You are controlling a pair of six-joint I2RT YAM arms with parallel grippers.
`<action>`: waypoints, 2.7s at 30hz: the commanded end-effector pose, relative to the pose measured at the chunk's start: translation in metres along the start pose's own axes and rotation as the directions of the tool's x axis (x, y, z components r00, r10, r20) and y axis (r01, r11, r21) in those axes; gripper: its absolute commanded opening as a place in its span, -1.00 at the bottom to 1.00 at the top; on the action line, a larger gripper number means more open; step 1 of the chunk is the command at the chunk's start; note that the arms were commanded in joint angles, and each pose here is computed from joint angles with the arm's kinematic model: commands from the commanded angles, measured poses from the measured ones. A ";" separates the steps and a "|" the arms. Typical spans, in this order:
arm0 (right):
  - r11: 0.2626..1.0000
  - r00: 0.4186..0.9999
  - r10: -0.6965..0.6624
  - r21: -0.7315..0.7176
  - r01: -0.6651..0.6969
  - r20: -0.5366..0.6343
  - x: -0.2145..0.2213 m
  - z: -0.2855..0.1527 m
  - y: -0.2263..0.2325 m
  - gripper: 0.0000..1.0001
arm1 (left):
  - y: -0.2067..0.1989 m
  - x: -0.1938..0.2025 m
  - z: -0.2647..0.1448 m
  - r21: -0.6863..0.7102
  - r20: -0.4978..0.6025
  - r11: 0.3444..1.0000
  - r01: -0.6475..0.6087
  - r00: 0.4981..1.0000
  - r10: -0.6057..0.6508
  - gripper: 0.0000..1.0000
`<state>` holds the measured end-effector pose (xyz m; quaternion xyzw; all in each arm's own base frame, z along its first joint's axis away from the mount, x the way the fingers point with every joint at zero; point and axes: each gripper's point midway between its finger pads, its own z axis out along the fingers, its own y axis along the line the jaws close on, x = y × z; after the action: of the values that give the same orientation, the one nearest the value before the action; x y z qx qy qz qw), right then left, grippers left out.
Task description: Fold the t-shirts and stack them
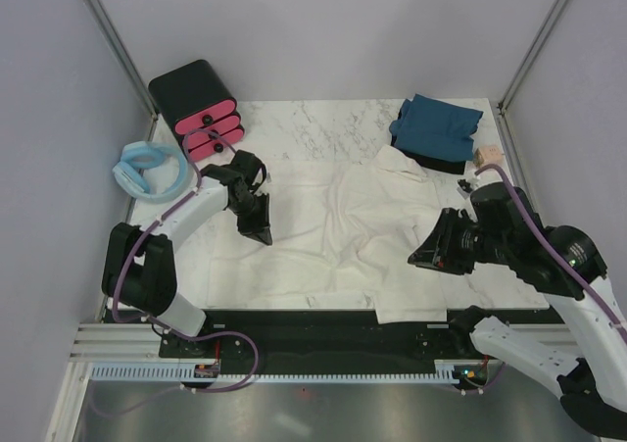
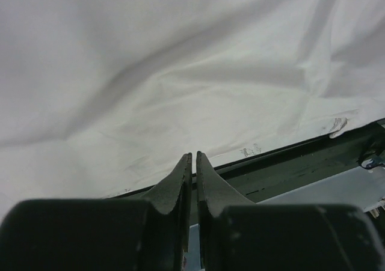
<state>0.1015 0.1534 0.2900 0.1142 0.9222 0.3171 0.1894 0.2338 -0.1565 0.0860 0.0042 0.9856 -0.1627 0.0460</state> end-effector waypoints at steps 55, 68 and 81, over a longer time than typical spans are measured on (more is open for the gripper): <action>0.785 0.909 -0.396 0.465 0.410 -0.132 -0.257 0.382 -0.112 -0.36 | 0.065 -0.229 0.090 -0.245 0.187 0.931 0.272 0.955 -0.230 -0.96; 0.794 0.909 -0.396 0.449 0.409 -0.128 -0.259 0.401 -0.103 -0.95 | 0.130 -0.250 0.061 -0.300 0.258 0.856 0.420 0.900 -0.351 -0.96; 0.805 0.912 -0.393 0.435 0.402 -0.116 -0.258 0.422 -0.093 -0.90 | 0.149 -0.283 0.061 -0.289 0.310 0.857 0.428 0.888 -0.339 -0.96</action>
<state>0.5099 0.2179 0.0225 -0.0484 0.9690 0.0551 0.2360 0.4983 -0.0803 0.0197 -0.1899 0.9761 -0.0186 0.1038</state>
